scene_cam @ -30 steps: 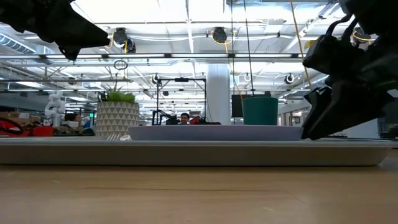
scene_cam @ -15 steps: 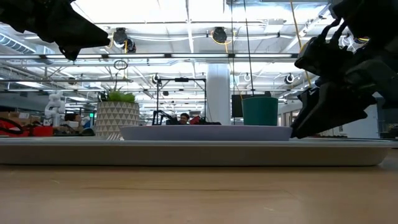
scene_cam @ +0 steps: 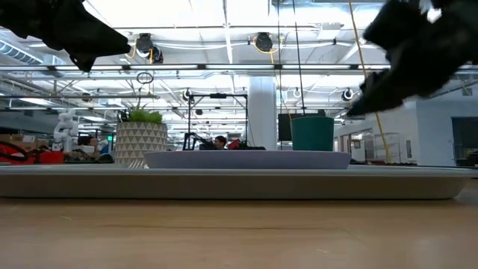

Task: Pick and place plate/cup/fork/spoon on tray
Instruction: Return to Home Position

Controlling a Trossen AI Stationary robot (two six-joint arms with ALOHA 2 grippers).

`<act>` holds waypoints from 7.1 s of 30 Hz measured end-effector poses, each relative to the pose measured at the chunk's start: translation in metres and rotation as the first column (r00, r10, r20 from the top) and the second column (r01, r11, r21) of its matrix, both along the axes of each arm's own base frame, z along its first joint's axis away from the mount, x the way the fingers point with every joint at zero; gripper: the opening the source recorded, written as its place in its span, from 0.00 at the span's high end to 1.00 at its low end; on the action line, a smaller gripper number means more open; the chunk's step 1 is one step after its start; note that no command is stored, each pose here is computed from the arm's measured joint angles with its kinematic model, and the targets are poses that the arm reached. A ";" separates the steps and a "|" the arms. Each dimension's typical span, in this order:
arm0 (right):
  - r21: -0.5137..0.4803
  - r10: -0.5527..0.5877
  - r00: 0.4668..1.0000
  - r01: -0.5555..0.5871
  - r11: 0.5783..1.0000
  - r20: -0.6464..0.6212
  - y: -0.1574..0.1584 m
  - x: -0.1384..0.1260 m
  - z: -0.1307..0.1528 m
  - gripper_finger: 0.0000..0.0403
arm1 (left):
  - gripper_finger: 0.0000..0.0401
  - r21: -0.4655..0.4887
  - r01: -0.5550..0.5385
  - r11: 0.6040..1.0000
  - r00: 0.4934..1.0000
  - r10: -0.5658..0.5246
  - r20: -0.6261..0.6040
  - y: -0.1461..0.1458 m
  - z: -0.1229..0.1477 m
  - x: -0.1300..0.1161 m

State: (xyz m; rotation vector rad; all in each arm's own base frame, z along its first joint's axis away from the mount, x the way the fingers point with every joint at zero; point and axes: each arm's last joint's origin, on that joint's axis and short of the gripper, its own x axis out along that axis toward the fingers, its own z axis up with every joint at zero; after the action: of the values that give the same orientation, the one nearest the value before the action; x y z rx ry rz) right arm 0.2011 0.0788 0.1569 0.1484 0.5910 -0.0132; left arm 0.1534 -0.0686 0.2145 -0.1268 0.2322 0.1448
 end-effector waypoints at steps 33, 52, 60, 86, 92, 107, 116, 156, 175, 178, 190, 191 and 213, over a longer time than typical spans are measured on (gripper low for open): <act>-0.211 -0.015 0.941 0.092 0.973 0.338 -0.060 -0.050 0.031 0.89 | 0.80 0.155 -0.017 0.988 0.967 -0.023 0.255 0.053 -0.003 -0.034; -0.187 0.005 0.930 0.068 0.980 0.367 -0.069 -0.056 0.037 1.00 | 1.00 0.172 0.003 0.985 0.968 -0.046 0.248 0.060 -0.004 -0.032; -0.152 -0.002 0.959 0.047 0.987 0.284 -0.070 -0.061 0.029 1.00 | 1.00 0.141 -0.023 0.990 0.990 0.004 0.139 0.062 -0.015 -0.035; -0.043 0.007 0.881 0.015 0.999 0.473 -0.071 -0.099 0.005 1.00 | 0.99 0.184 0.008 0.983 0.919 -0.080 0.387 0.063 -0.030 -0.058; -0.040 0.019 0.880 0.000 0.999 0.475 -0.072 -0.107 0.009 1.00 | 0.98 0.160 0.017 0.987 0.934 -0.073 0.350 0.063 -0.035 -0.058; -0.091 0.028 0.805 0.032 0.995 0.592 -0.072 -0.104 0.015 1.00 | 0.99 0.148 0.012 0.989 0.931 -0.065 0.358 0.063 -0.034 -0.058; -0.105 0.029 0.799 0.043 0.994 0.600 -0.072 -0.105 0.016 1.00 | 0.99 0.148 0.013 0.989 0.935 -0.065 0.350 0.063 -0.035 -0.058; -0.065 0.010 0.815 0.034 0.997 0.580 -0.072 -0.104 0.013 1.00 | 0.99 0.272 0.142 0.952 0.897 -0.240 0.371 0.063 -0.031 -0.058; -0.054 0.003 0.817 0.035 0.998 0.577 -0.072 -0.104 0.013 1.00 | 0.96 0.176 0.121 0.977 0.941 -0.169 0.294 0.068 -0.040 -0.057; -0.048 -0.001 0.817 0.035 0.998 0.577 -0.072 -0.104 0.013 1.00 | 0.95 0.214 0.117 0.970 0.942 -0.177 0.286 0.068 -0.040 -0.056; -0.055 0.002 0.817 0.036 0.998 0.577 -0.072 -0.104 0.013 1.00 | 0.95 0.193 0.119 0.974 0.943 -0.172 0.286 0.068 -0.041 -0.056; -0.051 0.000 0.817 0.036 0.998 0.577 -0.072 -0.104 0.013 1.00 | 0.95 0.193 0.119 0.974 0.943 -0.172 0.286 0.068 -0.041 -0.056; -0.048 -0.002 0.817 0.036 0.998 0.577 -0.072 -0.104 0.013 1.00 | 0.95 0.240 0.113 0.964 0.943 -0.181 0.279 0.068 -0.041 -0.056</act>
State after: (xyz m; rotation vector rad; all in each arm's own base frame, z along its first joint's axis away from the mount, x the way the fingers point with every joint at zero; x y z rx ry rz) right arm 0.0967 0.0065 0.1695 0.0952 -0.0249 -0.0032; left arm 0.0969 -0.0009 0.1738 0.0917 -0.0789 -0.0005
